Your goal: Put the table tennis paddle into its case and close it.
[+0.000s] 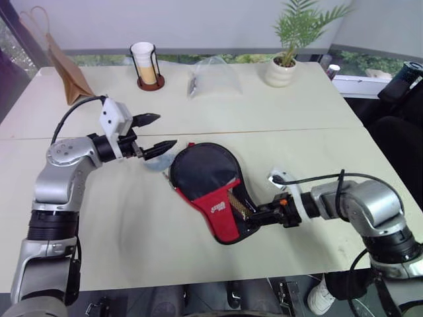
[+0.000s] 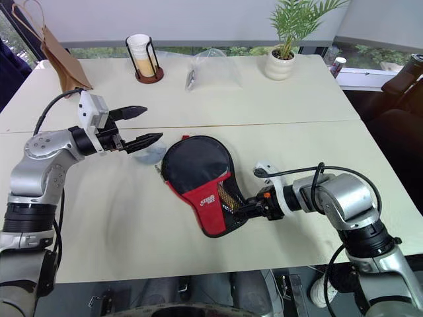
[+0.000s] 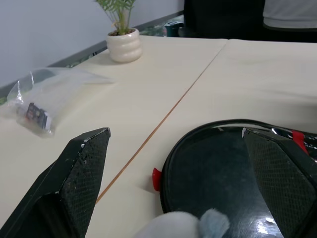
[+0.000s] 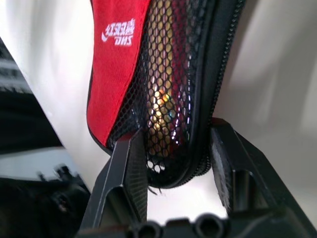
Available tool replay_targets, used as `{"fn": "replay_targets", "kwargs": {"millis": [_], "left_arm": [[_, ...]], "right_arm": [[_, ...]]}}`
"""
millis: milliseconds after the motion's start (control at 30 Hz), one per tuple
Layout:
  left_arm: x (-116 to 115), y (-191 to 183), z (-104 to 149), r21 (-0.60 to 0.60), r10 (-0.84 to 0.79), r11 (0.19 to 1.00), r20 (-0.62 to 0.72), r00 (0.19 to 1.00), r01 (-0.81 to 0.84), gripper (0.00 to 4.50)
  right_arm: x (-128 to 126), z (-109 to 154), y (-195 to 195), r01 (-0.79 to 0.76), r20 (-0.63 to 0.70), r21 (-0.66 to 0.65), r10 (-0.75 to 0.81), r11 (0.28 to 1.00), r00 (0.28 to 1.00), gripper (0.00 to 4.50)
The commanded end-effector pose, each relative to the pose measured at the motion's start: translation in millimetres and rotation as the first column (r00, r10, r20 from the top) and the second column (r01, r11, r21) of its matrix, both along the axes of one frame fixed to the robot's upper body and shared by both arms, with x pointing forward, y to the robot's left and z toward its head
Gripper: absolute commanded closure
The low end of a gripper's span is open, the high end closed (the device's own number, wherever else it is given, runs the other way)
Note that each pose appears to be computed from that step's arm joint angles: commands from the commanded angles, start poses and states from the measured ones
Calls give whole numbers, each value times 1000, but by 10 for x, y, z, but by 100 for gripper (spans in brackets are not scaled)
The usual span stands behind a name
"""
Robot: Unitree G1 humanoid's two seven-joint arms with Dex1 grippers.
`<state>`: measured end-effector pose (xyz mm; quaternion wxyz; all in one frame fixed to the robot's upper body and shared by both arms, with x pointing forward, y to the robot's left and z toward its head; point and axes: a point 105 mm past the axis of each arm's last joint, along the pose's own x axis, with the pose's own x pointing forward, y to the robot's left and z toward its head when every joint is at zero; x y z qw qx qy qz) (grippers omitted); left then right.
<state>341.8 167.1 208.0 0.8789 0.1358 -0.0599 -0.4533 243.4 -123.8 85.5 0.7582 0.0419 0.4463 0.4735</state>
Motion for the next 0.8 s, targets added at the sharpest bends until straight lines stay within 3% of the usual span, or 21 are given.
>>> {"fn": "replay_targets", "kwargs": {"millis": [33, 133, 333, 733, 800], "left_arm": [[-56, -14, 105, -4, -9, 1000, 45, 999, 9, 6], [-80, -14, 71, -7, -10, 1000, 32, 999, 11, 6], [-105, -35, 7, 1, -24, 1000, 6, 1000, 24, 6], [-93, -53, 2, 4, -40, 999, -5, 999, 40, 6], [-97, -51, 5, 5, -42, 999, -5, 999, 42, 6]], "right_arm": [[-155, -249, -6, 125, -117, -4, -125, 992, 985, 314], [-153, -253, 12, 224, -109, 45, -218, 974, 970, 314], [-382, -140, 175, 203, -117, 117, -190, 972, 975, 314], [-553, -6, 153, 263, -165, 33, -255, 964, 953, 314], [-529, 13, 140, 269, -148, 7, -265, 963, 953, 259]]}}
